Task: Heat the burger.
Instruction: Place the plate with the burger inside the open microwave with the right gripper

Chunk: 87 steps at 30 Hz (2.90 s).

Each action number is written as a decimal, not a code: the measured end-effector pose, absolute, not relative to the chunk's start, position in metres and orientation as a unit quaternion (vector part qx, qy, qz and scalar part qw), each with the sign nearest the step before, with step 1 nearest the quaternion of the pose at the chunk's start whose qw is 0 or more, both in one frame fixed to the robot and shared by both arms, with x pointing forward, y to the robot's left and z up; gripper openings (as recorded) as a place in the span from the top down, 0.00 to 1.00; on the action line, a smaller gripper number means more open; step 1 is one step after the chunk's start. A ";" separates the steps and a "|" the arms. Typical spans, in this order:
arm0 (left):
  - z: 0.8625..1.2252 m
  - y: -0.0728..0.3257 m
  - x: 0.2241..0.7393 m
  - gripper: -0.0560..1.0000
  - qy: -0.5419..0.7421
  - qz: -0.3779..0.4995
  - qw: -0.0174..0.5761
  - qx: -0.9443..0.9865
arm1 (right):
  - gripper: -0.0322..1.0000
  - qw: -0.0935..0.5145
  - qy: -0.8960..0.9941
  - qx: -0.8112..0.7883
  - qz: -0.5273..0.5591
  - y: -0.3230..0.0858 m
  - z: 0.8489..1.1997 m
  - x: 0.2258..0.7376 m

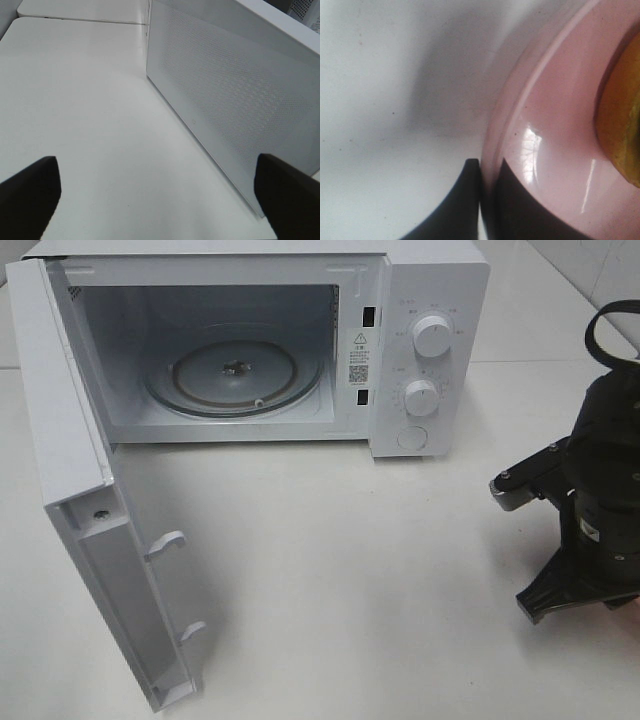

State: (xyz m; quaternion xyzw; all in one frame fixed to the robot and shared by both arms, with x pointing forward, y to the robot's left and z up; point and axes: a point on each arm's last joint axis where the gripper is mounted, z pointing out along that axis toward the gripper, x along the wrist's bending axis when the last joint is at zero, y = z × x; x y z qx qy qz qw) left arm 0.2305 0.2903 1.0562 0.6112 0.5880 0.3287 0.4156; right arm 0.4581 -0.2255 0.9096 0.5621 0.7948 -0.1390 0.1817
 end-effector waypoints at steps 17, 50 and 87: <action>1.056 0.290 0.230 0.03 0.588 0.329 0.416 0.611 | 0.93 0.222 0.813 0.523 -0.127 -0.206 0.943 0.434; 1.056 0.290 0.230 0.03 0.588 0.329 0.416 0.611 | 0.92 0.255 0.928 0.266 -0.056 -0.134 0.972 0.353; 1.056 0.290 0.230 0.03 0.588 0.329 0.416 0.611 | 0.92 0.275 0.959 -0.061 0.015 -0.103 0.973 0.350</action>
